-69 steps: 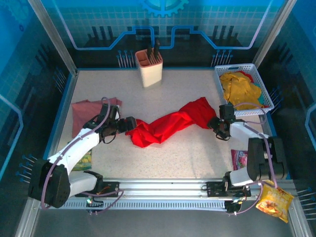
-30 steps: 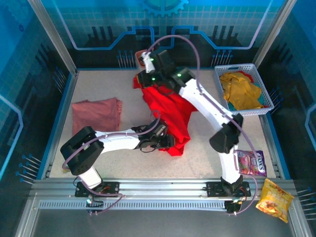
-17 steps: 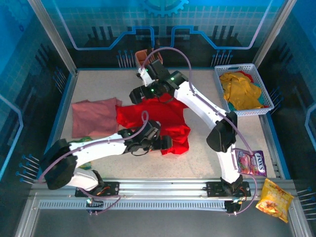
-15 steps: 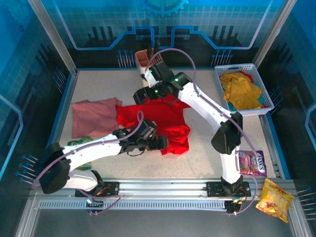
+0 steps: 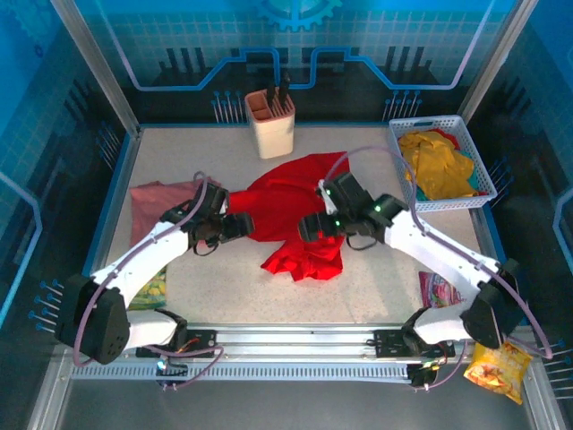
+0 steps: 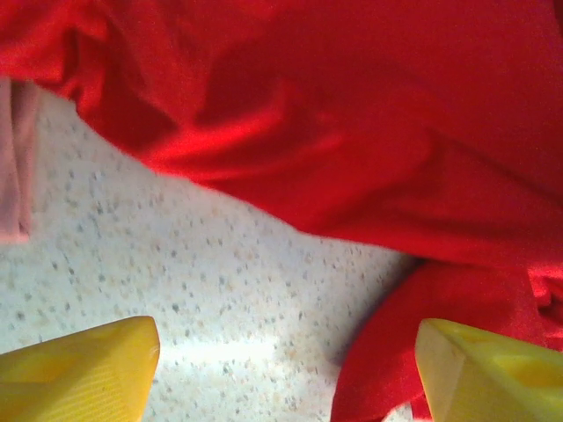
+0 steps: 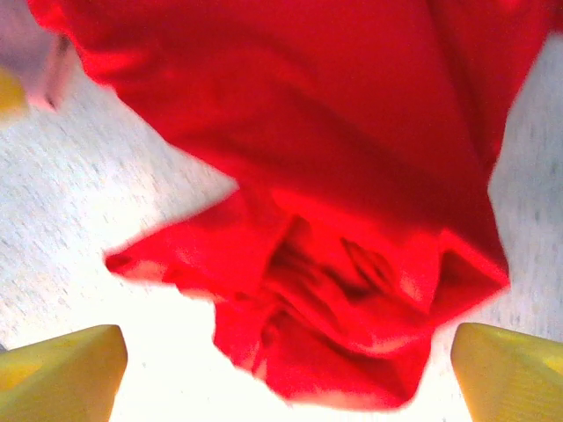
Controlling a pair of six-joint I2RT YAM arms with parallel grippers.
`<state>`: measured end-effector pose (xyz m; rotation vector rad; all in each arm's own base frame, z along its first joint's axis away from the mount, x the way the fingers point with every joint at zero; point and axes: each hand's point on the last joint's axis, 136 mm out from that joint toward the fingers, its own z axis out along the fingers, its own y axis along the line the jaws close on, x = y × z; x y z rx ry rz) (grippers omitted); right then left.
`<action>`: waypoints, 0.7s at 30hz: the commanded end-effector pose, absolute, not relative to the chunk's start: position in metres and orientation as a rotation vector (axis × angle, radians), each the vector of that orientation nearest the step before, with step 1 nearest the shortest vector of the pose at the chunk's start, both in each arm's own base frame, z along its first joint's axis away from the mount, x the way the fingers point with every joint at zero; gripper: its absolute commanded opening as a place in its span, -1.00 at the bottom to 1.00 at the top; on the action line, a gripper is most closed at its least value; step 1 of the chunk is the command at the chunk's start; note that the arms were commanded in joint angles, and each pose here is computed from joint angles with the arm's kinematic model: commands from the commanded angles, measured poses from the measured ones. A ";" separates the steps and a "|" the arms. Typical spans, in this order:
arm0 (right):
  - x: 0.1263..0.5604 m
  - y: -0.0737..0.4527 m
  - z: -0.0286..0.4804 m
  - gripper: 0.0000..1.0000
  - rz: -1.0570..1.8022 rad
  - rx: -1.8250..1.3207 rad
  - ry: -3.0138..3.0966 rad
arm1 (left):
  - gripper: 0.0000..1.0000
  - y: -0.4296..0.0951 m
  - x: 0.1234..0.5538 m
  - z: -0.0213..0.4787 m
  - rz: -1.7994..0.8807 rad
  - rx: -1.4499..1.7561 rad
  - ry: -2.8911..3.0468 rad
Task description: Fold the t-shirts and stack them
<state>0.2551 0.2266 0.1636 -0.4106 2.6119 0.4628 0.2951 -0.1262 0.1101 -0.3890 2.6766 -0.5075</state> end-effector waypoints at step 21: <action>0.219 0.238 0.050 -0.06 0.171 -0.182 2.777 | 0.40 -0.111 0.358 0.029 -0.264 -0.371 2.815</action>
